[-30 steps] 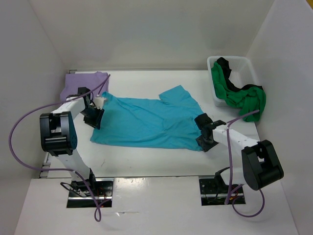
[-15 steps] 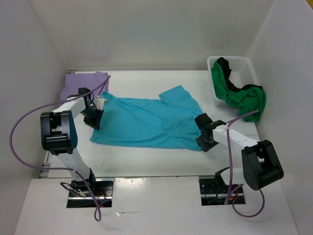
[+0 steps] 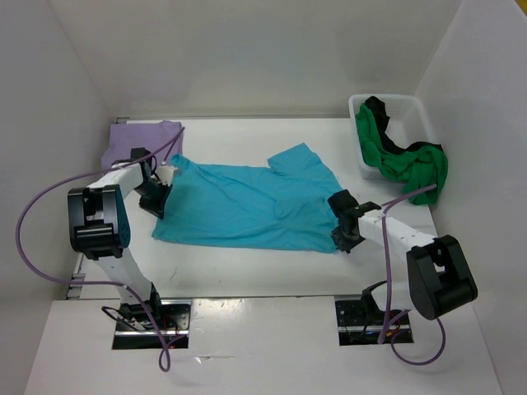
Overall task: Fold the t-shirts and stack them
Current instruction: Fold the flattened tshirt in 1/3 of the way
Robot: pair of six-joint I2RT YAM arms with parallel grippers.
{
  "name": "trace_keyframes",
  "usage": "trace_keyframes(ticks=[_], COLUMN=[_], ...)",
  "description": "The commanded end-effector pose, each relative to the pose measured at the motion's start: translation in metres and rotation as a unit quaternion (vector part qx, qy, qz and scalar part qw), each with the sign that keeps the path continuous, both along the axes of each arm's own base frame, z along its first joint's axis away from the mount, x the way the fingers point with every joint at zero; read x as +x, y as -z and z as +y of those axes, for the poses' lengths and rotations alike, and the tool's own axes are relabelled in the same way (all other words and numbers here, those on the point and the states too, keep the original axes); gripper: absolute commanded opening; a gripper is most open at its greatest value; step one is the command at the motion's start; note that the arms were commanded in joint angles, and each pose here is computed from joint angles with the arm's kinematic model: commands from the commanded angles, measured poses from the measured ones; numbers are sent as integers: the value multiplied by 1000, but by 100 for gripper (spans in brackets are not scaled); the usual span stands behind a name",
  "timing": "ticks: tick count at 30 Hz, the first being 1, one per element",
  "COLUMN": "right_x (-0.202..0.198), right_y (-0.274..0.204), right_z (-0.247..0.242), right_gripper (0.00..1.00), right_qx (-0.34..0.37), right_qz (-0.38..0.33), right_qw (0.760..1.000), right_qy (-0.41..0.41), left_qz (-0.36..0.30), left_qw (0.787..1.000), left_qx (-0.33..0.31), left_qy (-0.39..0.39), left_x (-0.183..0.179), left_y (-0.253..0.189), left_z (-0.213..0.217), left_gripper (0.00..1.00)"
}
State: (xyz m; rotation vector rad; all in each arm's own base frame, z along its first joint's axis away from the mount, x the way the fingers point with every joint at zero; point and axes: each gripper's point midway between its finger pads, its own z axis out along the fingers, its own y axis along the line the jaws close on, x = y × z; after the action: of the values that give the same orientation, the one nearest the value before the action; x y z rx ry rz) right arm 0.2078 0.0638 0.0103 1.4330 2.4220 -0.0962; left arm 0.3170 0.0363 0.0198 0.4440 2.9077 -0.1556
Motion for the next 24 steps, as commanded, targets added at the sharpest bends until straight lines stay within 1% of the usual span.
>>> trace_keyframes(ticks=[1,2,3,7,9,11,15,17,20,22,23,24], right_x=[6,6,5,6,6,6,6,6,6,6,6,6], right_y=[-3,-2,0,-1,-1,-1,-1,-1,-1,-1,-1,-1], right_z=[-5,-5,-6,-6,-6,-6,-6,-6,-6,-6,-6,-6], right_gripper=[13,11,9,4,4,4,4,4,4,4,4,4], right_qx=[-9,-9,-11,-12,-12,-12,-12,-12,-12,-12,-12,-12], right_qz=[-12,-12,-7,-2,-2,-2,-2,-2,-2,-2,-2,-2], right_qw=[1000,1000,1000,1000,1000,1000,1000,1000,1000,1000,1000,1000], right_qy=[10,10,10,10,10,10,10,10,10,10,10,10], left_qz=[-70,-72,-91,-110,-115,-107,-68,-46,-35,-38,-38,-38], left_qw=[997,997,995,993,993,994,997,998,998,997,997,997], left_qx=[-9,-10,-13,-18,-17,-5,-5,5,26,38,38,38], left_qy=[-27,-31,-30,-32,-31,-35,-38,-41,-45,-57,-62,-62], left_x=[23,21,26,27,27,25,19,13,9,11,10,10], left_y=[-45,-49,-61,-77,-77,-68,-43,-28,-15,-16,-16,-16], left_z=[9,8,7,4,4,9,10,13,21,28,32,32], left_gripper=[0,0,0,0,0,0,0,0,0,0,8,19])
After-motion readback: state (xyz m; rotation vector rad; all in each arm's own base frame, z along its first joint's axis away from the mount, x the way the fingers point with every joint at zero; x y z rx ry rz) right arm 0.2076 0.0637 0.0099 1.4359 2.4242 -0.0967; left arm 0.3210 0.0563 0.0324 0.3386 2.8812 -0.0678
